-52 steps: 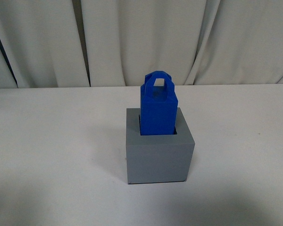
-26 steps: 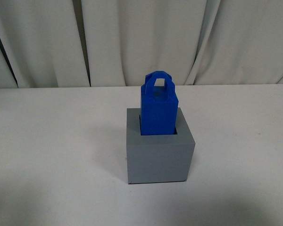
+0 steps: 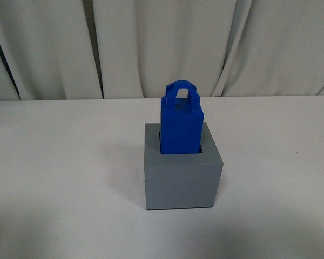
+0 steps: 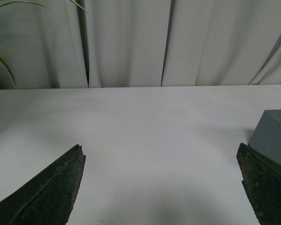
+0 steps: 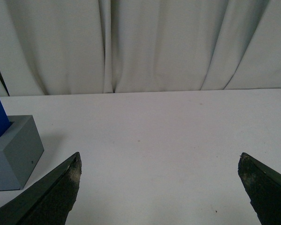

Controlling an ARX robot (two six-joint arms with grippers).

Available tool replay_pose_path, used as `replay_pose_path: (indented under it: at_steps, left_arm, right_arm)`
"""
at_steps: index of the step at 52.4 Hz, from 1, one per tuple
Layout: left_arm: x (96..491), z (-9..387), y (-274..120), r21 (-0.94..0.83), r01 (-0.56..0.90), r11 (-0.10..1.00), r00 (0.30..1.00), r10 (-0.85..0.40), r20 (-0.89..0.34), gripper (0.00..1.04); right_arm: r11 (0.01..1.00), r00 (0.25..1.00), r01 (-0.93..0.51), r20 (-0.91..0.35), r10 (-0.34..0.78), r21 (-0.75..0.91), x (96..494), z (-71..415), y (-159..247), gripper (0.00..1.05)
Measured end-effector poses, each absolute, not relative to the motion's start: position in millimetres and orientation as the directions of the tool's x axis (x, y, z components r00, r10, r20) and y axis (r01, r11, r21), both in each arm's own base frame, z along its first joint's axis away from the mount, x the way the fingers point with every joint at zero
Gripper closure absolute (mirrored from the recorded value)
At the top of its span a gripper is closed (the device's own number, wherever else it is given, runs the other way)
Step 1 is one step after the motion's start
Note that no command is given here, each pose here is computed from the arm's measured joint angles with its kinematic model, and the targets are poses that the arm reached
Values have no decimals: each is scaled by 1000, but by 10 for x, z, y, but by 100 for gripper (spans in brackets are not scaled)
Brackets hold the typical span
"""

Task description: Insert blue part into gray base

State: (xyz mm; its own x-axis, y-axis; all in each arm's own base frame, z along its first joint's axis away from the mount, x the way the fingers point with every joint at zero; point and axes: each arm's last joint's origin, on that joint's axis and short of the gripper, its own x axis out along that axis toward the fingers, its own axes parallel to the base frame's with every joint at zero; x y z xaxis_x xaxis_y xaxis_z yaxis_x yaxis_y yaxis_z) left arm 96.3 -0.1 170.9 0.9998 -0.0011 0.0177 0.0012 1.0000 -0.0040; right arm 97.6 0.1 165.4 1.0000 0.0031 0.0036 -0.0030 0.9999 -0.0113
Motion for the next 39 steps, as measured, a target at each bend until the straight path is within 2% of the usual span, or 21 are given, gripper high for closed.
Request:
replay_pose_path:
  at_steps: [4,39]
  left_arm:
    - [963,1709,-1,-4,1,1000,1000,-1,18,6]
    - [963,1709,-1,-4,1,1000,1000,-1,18,6]
  right_arm:
    - [1000,1000,-3,4,3,-11,976,1654,1,8]
    - [1000,1000,-3,4,3,-11,976,1654,1,7]
